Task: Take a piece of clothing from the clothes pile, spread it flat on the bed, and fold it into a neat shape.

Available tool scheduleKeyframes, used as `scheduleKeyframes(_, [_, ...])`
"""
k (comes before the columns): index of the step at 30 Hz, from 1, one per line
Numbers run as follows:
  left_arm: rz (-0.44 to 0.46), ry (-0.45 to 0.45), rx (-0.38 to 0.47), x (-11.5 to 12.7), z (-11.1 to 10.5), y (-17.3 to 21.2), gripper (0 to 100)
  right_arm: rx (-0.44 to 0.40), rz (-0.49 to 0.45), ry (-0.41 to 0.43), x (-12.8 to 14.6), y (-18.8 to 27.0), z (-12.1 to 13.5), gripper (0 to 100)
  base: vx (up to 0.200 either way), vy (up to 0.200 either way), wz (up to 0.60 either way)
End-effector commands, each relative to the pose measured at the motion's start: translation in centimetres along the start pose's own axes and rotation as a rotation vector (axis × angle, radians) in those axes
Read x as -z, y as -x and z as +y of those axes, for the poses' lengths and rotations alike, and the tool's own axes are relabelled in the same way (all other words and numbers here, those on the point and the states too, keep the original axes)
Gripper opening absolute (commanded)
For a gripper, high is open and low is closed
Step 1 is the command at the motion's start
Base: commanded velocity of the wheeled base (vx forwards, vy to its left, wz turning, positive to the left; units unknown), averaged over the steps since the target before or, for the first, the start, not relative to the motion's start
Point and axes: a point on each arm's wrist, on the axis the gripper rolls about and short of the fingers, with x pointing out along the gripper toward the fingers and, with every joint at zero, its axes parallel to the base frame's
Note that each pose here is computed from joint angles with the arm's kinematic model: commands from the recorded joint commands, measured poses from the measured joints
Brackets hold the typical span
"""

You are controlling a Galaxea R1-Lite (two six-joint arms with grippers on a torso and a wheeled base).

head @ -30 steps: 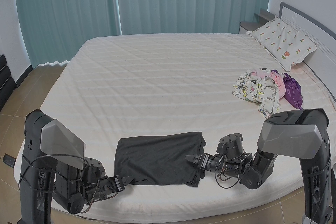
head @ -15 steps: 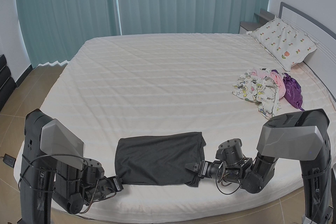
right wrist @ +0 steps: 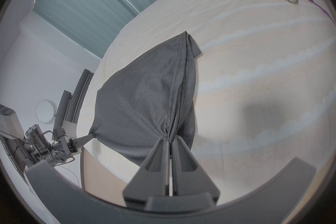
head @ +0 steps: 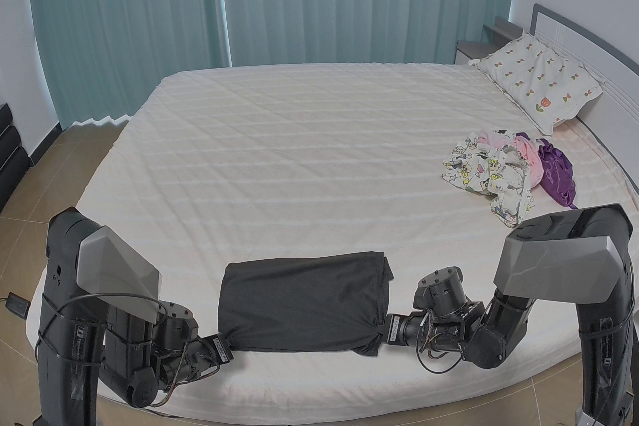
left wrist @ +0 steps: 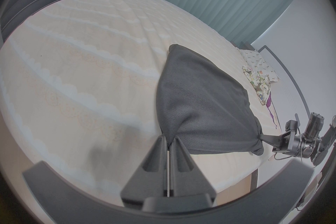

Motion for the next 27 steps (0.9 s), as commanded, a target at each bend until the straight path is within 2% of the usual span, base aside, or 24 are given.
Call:
scheduleKeyframes(1, [-0.005,-0.002,-0.006,0.08,0.09,0.36,0,0.004,0.001,0.005,0.05,0.50,0.01,0,0.000,0.000,0.00])
scheduleKeyframes(5, [0.001,-0.004,-0.011,0.18,0.17,0.54,0,0.008,0.002,0.005,0.06,0.75,-0.05,0,0.000,0.000,0.00])
scheduleKeyframes(18, [0.031,-0.030,-0.035,0.66,0.65,1.18,0,0.031,0.021,0.084,0.39,0.93,-0.50,0,0.000,0.000,0.00])
scheduleKeyframes(19, [0.031,-0.030,-0.035,0.66,0.65,1.18,100,0.034,0.025,0.085,0.41,0.92,-0.52,0,0.000,0.000,0.00])
scheduleKeyframes(21, [0.031,-0.030,-0.035,0.66,0.65,1.18,100,0.037,0.030,0.085,0.40,0.92,-0.51,0,0.000,0.000,0.00])
scheduleKeyframes(22, [0.034,-0.031,-0.036,0.73,0.66,1.19,100,0.038,0.031,0.085,0.39,0.90,-0.50,100,0.000,0.000,0.00])
scheduleKeyframes(27, [0.031,-0.033,-0.034,0.67,0.61,1.27,100,0.034,0.025,0.087,0.25,0.93,-0.39,100,0.000,0.000,0.00])
